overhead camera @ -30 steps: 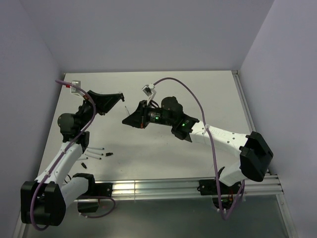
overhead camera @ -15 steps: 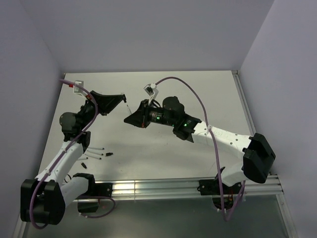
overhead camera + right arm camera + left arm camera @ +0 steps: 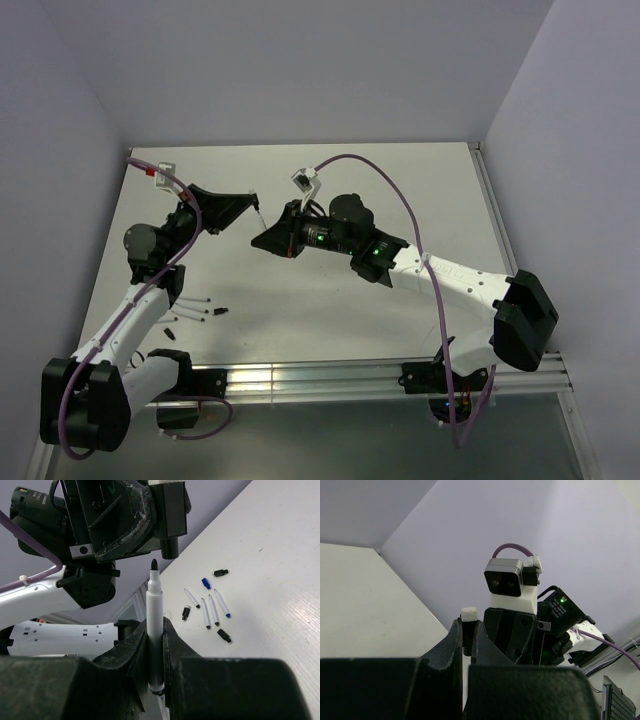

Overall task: Insert the pens into the pen caps
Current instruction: Insert the pen cap onto the pen, then press the pen cap onto the pen.

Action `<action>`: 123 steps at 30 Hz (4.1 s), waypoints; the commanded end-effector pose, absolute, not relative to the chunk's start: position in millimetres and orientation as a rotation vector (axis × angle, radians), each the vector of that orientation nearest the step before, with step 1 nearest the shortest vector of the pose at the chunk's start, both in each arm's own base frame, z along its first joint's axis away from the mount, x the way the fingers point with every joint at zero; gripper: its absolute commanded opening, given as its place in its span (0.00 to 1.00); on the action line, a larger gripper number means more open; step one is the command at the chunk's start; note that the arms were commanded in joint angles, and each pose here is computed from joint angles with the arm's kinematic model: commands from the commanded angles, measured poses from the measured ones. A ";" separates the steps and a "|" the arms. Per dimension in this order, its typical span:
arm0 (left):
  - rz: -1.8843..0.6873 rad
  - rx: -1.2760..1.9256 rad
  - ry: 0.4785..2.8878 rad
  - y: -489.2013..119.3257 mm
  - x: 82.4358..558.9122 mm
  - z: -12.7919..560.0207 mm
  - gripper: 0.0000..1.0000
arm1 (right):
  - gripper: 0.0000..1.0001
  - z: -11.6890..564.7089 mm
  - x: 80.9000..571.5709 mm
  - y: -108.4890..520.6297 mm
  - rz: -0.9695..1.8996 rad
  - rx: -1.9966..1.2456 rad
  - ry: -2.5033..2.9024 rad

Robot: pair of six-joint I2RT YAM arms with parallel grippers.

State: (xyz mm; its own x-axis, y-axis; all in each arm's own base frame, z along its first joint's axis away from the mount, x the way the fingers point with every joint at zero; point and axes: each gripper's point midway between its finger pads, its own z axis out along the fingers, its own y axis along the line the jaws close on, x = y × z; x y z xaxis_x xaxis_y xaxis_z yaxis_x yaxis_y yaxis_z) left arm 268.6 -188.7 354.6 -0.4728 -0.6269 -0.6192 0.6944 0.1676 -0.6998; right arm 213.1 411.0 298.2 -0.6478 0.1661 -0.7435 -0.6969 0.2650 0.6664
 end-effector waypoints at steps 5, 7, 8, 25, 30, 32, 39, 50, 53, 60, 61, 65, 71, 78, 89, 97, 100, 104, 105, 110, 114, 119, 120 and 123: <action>-1.512 0.126 1.290 -186.8 262.4 377.9 0.00 | 0.00 335.1 210.8 409.6 1.489 -0.495 1.690; -1.520 0.123 1.284 -186.5 262.1 378.9 0.00 | 0.00 334.6 209.4 410.9 1.493 -0.500 1.694; -1.519 0.113 1.283 -185.6 263.3 378.3 0.00 | 0.00 333.9 210.0 410.9 1.493 -0.500 1.696; -1.555 0.141 1.266 -186.0 259.2 381.0 0.00 | 0.00 328.9 212.5 413.1 1.481 -0.498 1.709; -1.564 0.150 1.270 -187.6 257.9 380.0 0.00 | 0.00 330.1 212.4 412.3 1.474 -0.497 1.707; -1.567 0.158 1.269 -188.4 257.2 380.3 0.00 | 0.00 330.9 213.2 410.9 1.469 -0.493 1.705; -1.578 0.170 1.269 -191.0 255.2 380.0 0.00 | 0.00 333.1 214.2 409.3 1.456 -0.491 1.701; -1.579 0.180 1.280 -193.6 254.9 378.4 0.00 | 0.00 337.0 214.7 405.8 1.441 -0.487 1.689; -1.579 0.175 1.284 -193.6 255.9 377.5 0.00 | 0.00 337.3 214.7 405.8 1.438 -0.489 1.689; -1.573 0.172 1.293 -194.2 258.1 375.7 0.00 | 0.00 337.1 214.1 406.2 1.442 -0.492 1.692; -1.574 0.170 1.293 -194.1 258.4 375.3 0.00 | 0.00 337.1 214.1 406.2 1.442 -0.492 1.692; -1.576 0.172 1.301 -195.0 258.7 374.2 0.00 | 0.00 337.3 213.6 406.0 1.444 -0.494 1.690; -1.579 0.174 1.299 -195.2 258.9 373.8 0.00 | 0.00 339.0 213.0 405.5 1.445 -0.496 1.686; -1.583 0.183 1.309 -198.2 258.6 371.8 0.00 | 0.00 339.3 214.0 403.4 1.431 -0.490 1.687; -1.595 0.209 1.309 -201.7 254.8 372.1 0.00 | 0.00 342.2 216.9 398.7 1.402 -0.472 1.678; -1.642 0.245 1.302 -214.9 243.3 378.1 0.00 | 0.00 344.1 219.3 395.2 1.385 -0.451 1.673; -1.649 0.220 1.296 -218.3 237.4 381.9 0.00 | 0.00 349.5 218.4 388.6 1.374 -0.437 1.651; -1.634 0.153 1.262 -218.3 232.0 390.4 0.00 | 0.00 358.7 218.4 379.1 1.360 -0.403 1.621; -1.622 0.150 1.265 -220.3 227.0 391.3 0.00 | 0.00 361.7 216.9 376.2 1.361 -0.399 1.610; -1.558 0.126 1.273 -226.6 219.3 391.7 0.00 | 0.00 367.2 218.3 368.8 1.342 -0.372 1.585; -1.562 0.119 1.303 -234.7 215.0 386.0 0.00 | 0.00 370.2 220.3 364.1 1.319 -0.356 1.571; -1.564 0.186 1.344 -247.7 207.2 373.7 0.00 | 0.00 377.6 223.3 356.6 1.274 -0.359 1.539; -1.572 0.196 1.344 -249.9 203.7 372.7 0.00 | 0.00 378.8 223.4 355.7 1.272 -0.357 1.531; -1.596 0.222 1.337 -252.4 198.0 369.4 0.00 | 0.00 383.5 221.1 353.0 1.272 -0.370 1.499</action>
